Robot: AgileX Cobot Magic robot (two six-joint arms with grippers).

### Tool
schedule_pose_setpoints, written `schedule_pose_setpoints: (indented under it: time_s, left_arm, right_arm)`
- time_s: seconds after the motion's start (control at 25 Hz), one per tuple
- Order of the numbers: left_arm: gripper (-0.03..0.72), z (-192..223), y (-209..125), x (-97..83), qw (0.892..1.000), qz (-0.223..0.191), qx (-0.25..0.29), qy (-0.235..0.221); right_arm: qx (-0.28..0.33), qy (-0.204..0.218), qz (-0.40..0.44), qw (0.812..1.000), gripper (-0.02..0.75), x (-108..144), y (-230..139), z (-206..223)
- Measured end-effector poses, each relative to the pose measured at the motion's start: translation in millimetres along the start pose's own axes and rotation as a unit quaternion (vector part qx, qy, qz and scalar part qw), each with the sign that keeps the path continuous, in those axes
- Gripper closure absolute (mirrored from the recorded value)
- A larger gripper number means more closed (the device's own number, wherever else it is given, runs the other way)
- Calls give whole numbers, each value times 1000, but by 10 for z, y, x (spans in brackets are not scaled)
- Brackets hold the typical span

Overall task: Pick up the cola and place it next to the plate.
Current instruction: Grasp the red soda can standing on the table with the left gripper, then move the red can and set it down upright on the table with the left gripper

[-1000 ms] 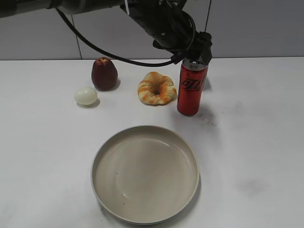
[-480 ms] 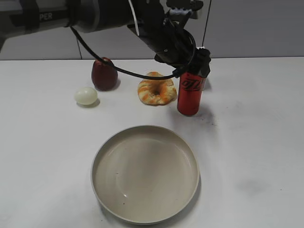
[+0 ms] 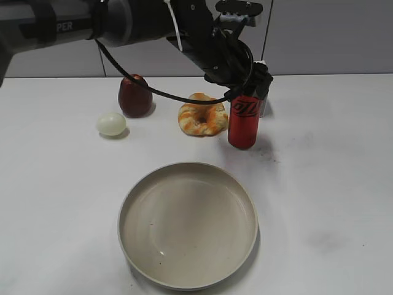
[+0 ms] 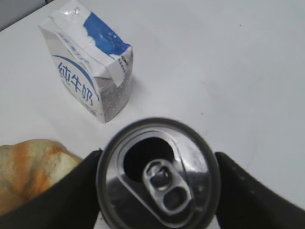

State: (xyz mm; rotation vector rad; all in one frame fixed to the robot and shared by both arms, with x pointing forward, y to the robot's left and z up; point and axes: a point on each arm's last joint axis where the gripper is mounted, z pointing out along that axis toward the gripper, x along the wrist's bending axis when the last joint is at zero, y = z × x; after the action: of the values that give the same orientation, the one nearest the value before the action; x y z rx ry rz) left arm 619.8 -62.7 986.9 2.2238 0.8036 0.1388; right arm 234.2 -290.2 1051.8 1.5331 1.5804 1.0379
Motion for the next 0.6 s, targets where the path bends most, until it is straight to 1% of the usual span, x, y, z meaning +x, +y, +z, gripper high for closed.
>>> schedule_pose_setpoints:
  time_s: [0.12,0.24,0.4,0.52,0.6]
  left_arm:
    - [184,-48,9,-20,1000,2,8,-5]
    - [184,-229,88,-70,1000,10,8,-10]
    - [184,-769,310,-161,999,43,-10,0]
    - [184,-1280,420,-153,998,63,-12,17]
    - [184,-1577,426,-99,998,63,1,23]
  right_arm:
    - [0,0,0,1000,202,0,0,0]
    - [0,0,0,1000,202,0,0,0]
    - [0,0,0,1000,202,0,0,0]
    - [0,0,0,1000,202,0,0,0]
    - [0,0,0,1000,202,0,0,0]
